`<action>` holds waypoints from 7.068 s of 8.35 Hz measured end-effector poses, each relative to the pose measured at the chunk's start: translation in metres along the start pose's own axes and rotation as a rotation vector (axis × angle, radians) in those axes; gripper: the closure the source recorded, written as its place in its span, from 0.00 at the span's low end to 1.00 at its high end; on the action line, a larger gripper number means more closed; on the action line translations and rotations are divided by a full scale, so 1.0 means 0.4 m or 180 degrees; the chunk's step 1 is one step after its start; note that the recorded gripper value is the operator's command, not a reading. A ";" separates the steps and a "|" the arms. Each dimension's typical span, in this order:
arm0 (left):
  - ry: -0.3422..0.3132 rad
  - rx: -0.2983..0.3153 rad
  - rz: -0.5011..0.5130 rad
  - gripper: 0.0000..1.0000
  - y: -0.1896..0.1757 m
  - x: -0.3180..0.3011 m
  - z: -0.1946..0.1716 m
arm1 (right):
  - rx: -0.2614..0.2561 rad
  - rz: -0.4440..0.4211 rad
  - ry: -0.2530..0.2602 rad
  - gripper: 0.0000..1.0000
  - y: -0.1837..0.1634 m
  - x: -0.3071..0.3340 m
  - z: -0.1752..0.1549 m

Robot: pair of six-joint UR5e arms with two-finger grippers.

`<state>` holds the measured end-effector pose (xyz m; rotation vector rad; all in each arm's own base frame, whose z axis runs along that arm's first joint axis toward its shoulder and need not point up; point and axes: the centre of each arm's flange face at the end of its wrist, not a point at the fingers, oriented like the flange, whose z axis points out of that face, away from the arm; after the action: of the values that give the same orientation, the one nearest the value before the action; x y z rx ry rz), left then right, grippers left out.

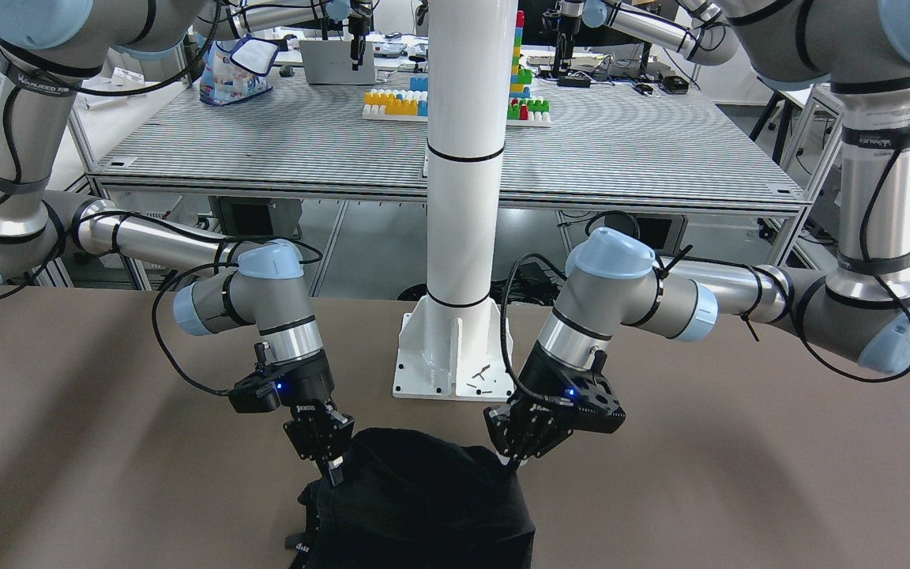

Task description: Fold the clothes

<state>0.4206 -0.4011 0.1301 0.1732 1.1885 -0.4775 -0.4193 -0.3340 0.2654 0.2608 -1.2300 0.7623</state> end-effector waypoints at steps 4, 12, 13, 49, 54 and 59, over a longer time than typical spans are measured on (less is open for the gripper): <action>-0.0395 0.0301 -0.0022 1.00 -0.250 0.166 0.196 | 0.0401 -0.0011 0.0173 1.00 -0.127 -0.026 0.165; -0.0529 0.0413 0.0340 0.00 -0.409 0.204 0.448 | 0.0560 -0.0073 0.0403 0.27 -0.290 -0.093 0.334; -0.0495 0.0411 0.0363 0.00 -0.406 0.209 0.439 | 0.0473 -0.0029 0.0296 0.27 -0.308 -0.115 0.277; -0.1101 0.0362 0.1328 0.00 -0.625 -0.592 0.103 | 0.0223 -0.2775 0.1676 0.06 -0.727 0.245 0.222; -0.2313 0.0441 0.2341 0.00 -0.937 -1.177 -0.330 | -0.0016 -0.3899 0.2983 0.06 -1.190 0.438 -0.203; -0.3104 0.0753 0.2322 0.00 -0.967 -1.401 -0.607 | 0.0088 -0.3697 0.3468 0.06 -1.343 0.604 -0.440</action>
<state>-0.1187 -0.5045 0.6005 0.4884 0.0678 -0.0129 0.0924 -0.5340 0.5410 0.4336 0.0740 -0.1579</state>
